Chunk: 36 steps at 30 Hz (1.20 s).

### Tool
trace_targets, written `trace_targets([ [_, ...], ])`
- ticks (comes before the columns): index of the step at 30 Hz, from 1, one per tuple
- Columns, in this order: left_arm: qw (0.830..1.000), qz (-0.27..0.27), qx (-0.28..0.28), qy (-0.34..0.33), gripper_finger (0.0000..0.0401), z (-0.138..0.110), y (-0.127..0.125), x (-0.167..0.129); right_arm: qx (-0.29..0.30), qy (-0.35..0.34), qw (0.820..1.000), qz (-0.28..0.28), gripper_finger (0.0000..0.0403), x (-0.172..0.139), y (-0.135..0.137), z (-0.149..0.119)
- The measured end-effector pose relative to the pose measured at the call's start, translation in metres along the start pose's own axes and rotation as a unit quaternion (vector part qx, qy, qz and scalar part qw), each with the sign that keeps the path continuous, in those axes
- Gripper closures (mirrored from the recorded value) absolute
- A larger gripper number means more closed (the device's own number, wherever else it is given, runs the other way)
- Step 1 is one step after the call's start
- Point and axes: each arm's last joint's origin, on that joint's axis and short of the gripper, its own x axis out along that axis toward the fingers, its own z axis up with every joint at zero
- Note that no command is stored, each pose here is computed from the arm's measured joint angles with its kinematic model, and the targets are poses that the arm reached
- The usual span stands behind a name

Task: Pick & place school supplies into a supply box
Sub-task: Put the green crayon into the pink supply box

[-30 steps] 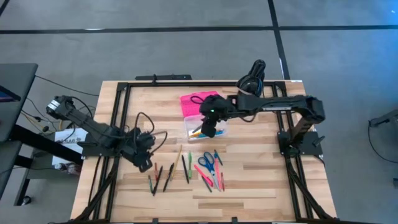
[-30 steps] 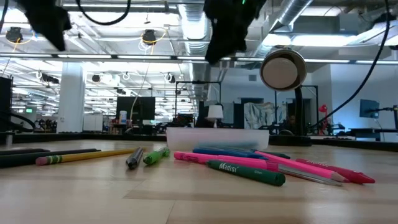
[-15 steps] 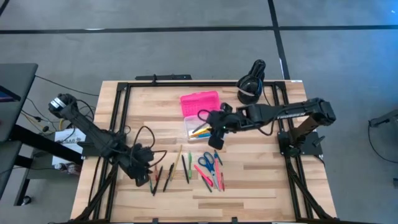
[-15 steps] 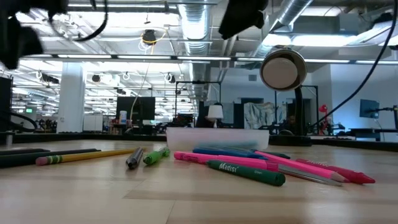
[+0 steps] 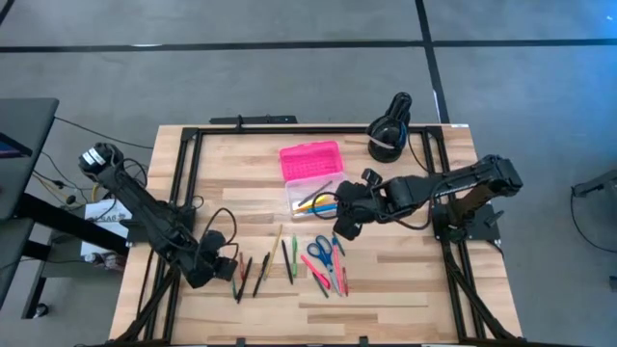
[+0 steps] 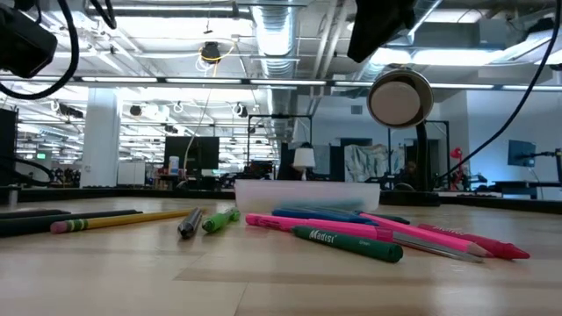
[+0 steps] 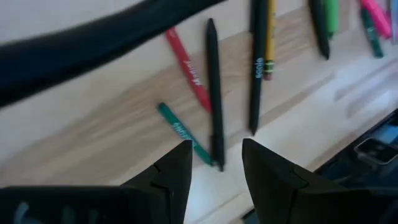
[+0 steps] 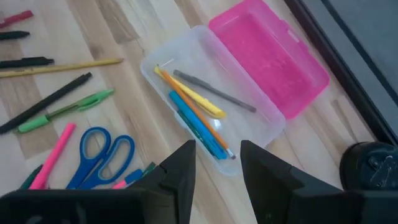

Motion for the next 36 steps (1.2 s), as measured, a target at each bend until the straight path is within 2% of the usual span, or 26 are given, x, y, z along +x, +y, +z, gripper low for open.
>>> trace_targets([
  [12, 1.0, 0.025, -0.011, 0.009, 0.0266, -0.021, -0.008, 0.053, -0.017, 0.01, 1.0, -0.022, 0.0285, -0.002, 0.0, -0.005],
  [16, 0.999, 0.036, -0.009, 0.005, 0.0266, -0.024, -0.014, 0.055, -0.024, 0.01, 0.999, -0.022, 0.0285, -0.001, -0.001, -0.005],
  [23, 0.996, 0.084, -0.009, 0.011, 0.0266, -0.024, -0.008, 0.053, -0.021, 0.008, 0.999, -0.022, 0.0285, 0.0, -0.002, -0.003],
  [36, 0.995, 0.097, -0.005, -0.001, 0.0266, -0.022, -0.005, 0.052, -0.02, 0.007, 1.0, -0.021, 0.0285, 0.0, -0.002, -0.003],
])
